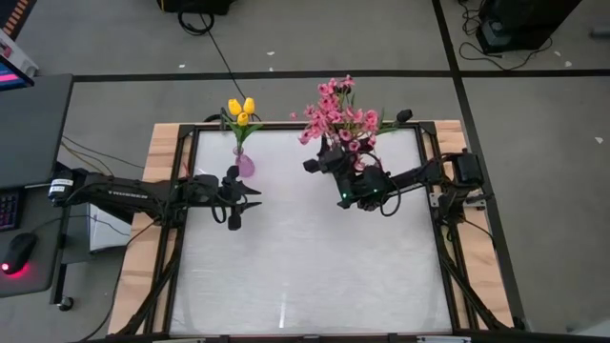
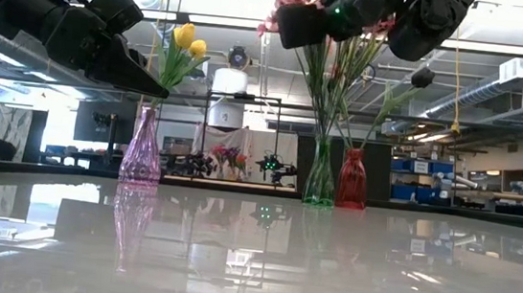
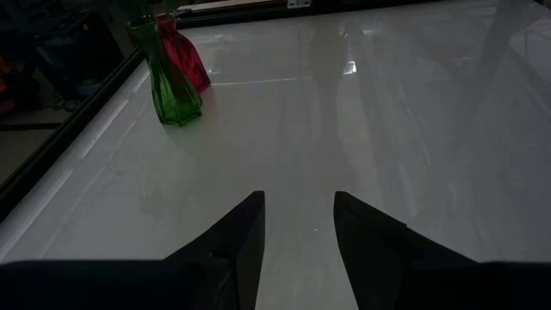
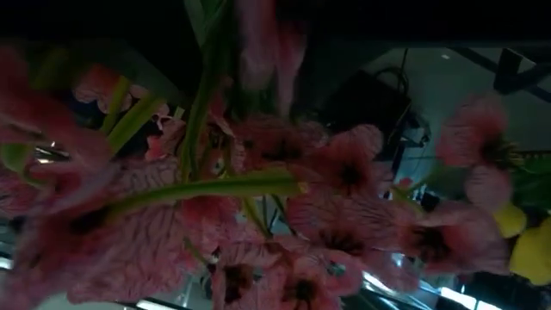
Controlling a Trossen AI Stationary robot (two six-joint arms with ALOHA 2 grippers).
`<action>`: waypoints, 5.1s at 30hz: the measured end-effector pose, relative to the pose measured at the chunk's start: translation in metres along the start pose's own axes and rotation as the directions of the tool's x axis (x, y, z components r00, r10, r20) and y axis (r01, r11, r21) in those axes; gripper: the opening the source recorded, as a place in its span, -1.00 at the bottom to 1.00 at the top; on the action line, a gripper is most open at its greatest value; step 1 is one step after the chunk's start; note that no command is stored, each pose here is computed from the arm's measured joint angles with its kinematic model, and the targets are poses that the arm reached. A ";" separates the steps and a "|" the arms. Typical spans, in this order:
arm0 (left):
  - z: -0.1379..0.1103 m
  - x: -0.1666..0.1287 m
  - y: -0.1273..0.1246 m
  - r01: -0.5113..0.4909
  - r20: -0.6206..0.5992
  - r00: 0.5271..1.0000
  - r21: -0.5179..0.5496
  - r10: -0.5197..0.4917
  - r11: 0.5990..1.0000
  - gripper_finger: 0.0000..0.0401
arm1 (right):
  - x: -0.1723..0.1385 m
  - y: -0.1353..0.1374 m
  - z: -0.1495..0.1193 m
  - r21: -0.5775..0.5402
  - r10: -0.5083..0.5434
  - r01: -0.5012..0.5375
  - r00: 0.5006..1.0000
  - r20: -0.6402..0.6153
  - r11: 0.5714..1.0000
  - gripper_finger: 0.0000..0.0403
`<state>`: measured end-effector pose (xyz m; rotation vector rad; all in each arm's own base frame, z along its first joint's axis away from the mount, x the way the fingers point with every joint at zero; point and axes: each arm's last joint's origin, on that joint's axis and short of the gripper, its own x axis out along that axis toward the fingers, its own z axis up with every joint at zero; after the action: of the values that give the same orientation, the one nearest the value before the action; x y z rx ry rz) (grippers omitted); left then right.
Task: Sort flowers into vase by color
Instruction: Put the pink flower into the green vase
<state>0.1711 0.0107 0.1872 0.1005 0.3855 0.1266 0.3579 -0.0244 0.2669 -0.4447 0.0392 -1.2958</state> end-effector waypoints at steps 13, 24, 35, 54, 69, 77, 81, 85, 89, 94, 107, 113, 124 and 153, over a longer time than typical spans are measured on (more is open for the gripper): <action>0.000 0.000 0.000 0.000 0.000 1.000 0.000 0.000 1.000 -0.27 | -0.029 0.002 0.011 0.052 0.038 -0.038 0.999 -0.002 0.998 0.23; 0.000 0.000 0.000 0.000 0.000 1.000 0.000 0.000 1.000 -0.27 | -0.032 -0.004 0.018 0.030 0.042 -0.042 0.999 0.004 0.999 0.49; 0.000 0.000 0.000 0.000 0.000 1.000 0.000 0.000 1.000 -0.27 | -0.029 -0.007 0.027 0.050 0.048 -0.050 0.998 0.047 0.997 0.54; 0.000 0.000 0.000 0.000 0.000 1.000 0.000 0.000 1.000 -0.27 | -0.028 -0.009 0.056 0.173 0.033 -0.044 0.997 0.068 0.984 0.53; 0.000 0.000 0.000 0.000 0.000 1.000 0.000 0.000 1.000 -0.27 | -0.031 -0.013 0.059 0.201 0.030 -0.038 0.999 0.039 0.979 0.53; 0.000 0.000 0.000 0.000 0.000 1.000 0.000 0.000 1.000 -0.27 | -0.033 -0.015 0.060 0.304 0.034 -0.045 0.999 0.042 0.952 0.53; 0.000 0.000 0.000 0.000 0.000 1.000 0.000 0.000 1.000 -0.27 | -0.033 -0.014 0.062 0.204 0.018 -0.013 1.000 -0.023 0.979 0.53; 0.000 0.000 0.000 0.000 0.000 1.000 0.000 0.000 1.000 -0.27 | -0.029 -0.015 0.062 0.190 0.025 -0.032 0.999 0.043 0.981 0.53; 0.000 0.000 0.000 0.000 0.000 1.000 0.000 0.000 1.000 -0.27 | -0.022 -0.019 0.066 0.311 0.005 -0.019 0.999 0.047 0.950 0.48; 0.000 0.000 0.000 0.000 0.000 1.000 0.000 0.000 1.000 -0.27 | -0.023 -0.020 0.069 0.391 -0.008 0.003 1.000 0.013 0.920 0.42; 0.000 0.000 0.000 0.000 0.000 1.000 0.000 0.000 1.000 -0.27 | -0.028 -0.012 0.062 0.099 0.033 -0.033 0.999 -0.001 0.995 0.46; 0.000 0.000 0.000 0.000 0.000 1.000 0.000 0.000 1.000 -0.27 | -0.029 -0.008 0.061 -0.015 0.062 -0.061 0.998 0.019 0.998 0.48; 0.000 0.000 0.000 0.000 0.000 1.000 0.000 0.000 1.000 -0.27 | -0.029 -0.008 0.060 -0.053 0.047 -0.048 0.999 -0.011 0.997 0.48; 0.000 0.000 0.000 0.000 0.000 1.000 0.000 0.000 1.000 -0.27 | -0.035 -0.013 0.064 0.562 0.039 -0.030 0.999 -0.004 0.827 0.48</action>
<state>0.1711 0.0107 0.1872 0.1005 0.3855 0.1269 0.3537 0.0243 0.3225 0.0774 -0.3183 -1.2065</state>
